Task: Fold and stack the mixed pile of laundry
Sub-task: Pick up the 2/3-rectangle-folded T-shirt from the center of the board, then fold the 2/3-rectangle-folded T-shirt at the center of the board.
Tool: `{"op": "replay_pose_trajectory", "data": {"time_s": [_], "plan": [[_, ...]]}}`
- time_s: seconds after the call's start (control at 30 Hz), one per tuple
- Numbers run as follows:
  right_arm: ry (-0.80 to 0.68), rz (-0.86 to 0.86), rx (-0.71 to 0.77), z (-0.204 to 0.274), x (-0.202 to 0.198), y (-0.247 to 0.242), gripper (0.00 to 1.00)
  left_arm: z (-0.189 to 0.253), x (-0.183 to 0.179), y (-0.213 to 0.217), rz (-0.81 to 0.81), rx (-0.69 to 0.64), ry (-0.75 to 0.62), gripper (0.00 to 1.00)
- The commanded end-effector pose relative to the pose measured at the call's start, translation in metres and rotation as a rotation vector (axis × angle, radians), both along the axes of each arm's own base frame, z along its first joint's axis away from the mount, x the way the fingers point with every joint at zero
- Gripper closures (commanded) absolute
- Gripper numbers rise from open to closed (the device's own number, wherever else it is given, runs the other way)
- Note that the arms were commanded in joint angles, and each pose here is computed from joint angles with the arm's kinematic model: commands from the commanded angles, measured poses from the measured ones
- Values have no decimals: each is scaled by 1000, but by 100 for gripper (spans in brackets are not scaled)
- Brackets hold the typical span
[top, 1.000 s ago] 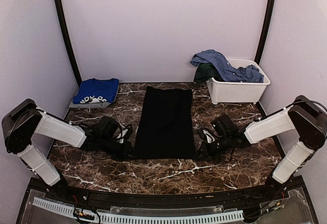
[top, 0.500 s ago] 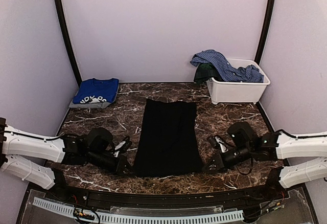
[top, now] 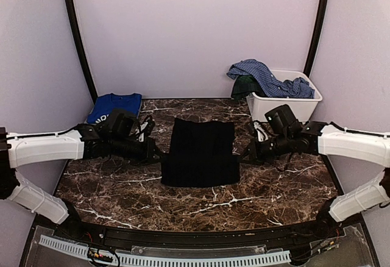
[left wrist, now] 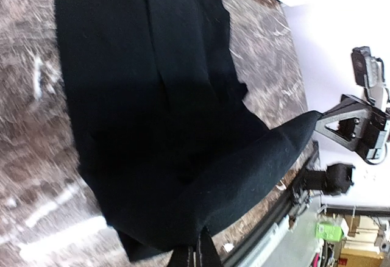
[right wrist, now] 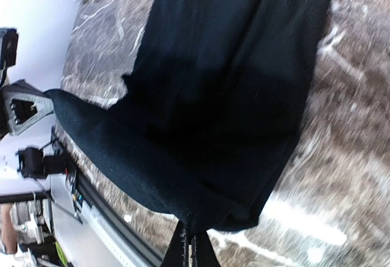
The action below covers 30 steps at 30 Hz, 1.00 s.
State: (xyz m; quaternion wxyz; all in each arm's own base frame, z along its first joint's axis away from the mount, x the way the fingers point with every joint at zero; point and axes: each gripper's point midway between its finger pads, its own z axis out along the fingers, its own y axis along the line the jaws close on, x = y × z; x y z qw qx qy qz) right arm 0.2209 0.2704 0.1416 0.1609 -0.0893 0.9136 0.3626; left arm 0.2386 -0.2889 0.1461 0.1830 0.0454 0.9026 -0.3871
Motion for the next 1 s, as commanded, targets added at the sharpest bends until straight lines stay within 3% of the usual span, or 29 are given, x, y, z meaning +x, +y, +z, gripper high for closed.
{"op": "replay_pose_trajectory", "data": {"time_s": [0.0, 0.23, 0.43, 0.57, 0.7, 0.83, 0.97], "plan": [[-141, 2, -32, 7, 67, 1, 100, -4, 49, -3, 0, 31, -57, 100], [-136, -15, -101, -47, 143, 4, 100, -37, 120, -21, 17, 62, -92, 100], [-52, 35, -104, -103, 147, 17, 100, -99, 126, -26, -11, 115, -8, 100], [-1, 75, -108, -121, 109, 25, 100, -124, 94, -18, -17, 103, 59, 100], [59, 98, -103, -127, 51, 29, 100, -133, 36, -13, -57, 142, 100, 100], [82, 99, -88, -117, 7, 23, 100, -111, -11, -8, -78, 175, 86, 100], [37, 107, -52, -73, -18, 24, 100, -86, -28, 6, -55, 152, 79, 100]]}}
